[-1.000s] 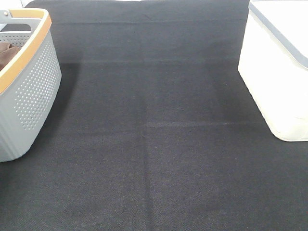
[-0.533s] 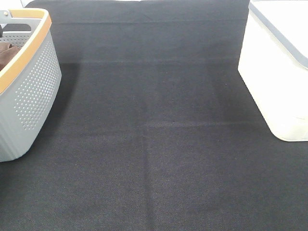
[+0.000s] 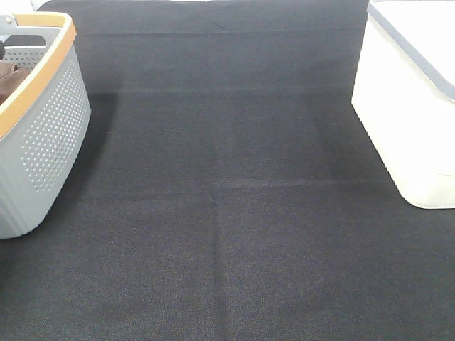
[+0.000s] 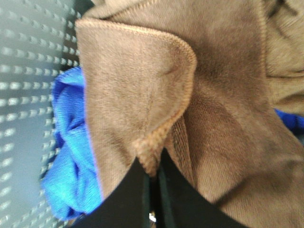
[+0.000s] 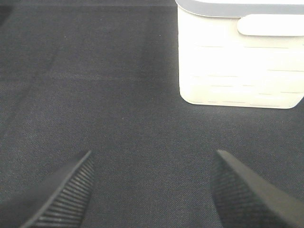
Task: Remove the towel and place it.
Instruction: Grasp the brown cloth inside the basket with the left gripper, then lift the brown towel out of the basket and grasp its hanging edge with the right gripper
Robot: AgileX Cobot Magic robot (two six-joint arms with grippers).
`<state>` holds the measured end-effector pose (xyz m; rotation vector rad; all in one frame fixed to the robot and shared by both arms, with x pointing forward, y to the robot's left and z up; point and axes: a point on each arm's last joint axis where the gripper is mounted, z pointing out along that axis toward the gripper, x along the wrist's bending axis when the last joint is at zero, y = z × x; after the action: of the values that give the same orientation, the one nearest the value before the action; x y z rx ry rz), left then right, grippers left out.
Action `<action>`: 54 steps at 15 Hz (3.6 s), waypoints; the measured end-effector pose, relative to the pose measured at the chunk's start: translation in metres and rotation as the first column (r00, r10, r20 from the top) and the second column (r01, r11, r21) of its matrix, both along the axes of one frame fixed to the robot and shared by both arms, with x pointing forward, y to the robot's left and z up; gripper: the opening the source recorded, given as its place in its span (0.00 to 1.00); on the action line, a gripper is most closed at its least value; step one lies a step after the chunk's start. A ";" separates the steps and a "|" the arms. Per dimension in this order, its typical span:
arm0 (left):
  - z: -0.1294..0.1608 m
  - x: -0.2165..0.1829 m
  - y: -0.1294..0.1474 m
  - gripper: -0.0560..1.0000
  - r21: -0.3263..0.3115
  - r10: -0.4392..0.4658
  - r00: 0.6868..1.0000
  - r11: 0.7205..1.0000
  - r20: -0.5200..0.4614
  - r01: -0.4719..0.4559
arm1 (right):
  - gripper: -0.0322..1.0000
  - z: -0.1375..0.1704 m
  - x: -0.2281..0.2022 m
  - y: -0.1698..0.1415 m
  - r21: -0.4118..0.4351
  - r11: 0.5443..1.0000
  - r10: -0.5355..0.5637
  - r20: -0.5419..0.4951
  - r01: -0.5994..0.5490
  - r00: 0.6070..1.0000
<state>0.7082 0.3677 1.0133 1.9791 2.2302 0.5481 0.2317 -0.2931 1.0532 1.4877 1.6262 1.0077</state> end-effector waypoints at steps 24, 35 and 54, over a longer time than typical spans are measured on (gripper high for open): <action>0.301 -0.155 -0.089 0.05 -0.411 0.075 0.495 0.671 0.866 0.617 | 0.67 0.030 0.066 0.042 0.377 0.876 0.333 -0.018 -0.302 0.943; 0.301 -0.170 -0.201 0.05 -0.270 -0.107 0.380 0.533 0.919 0.802 | 0.67 0.087 0.171 0.113 0.159 0.709 0.700 -0.050 -0.687 0.712; 0.263 -0.168 -0.295 0.05 -0.281 -0.224 0.408 0.441 0.885 0.852 | 0.77 0.033 0.226 0.192 0.088 0.736 0.677 -0.096 -0.671 0.730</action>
<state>0.5399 0.0728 1.2761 1.4864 0.8140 0.2185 0.4575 -0.1012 1.0864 0.9823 2.3320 1.3607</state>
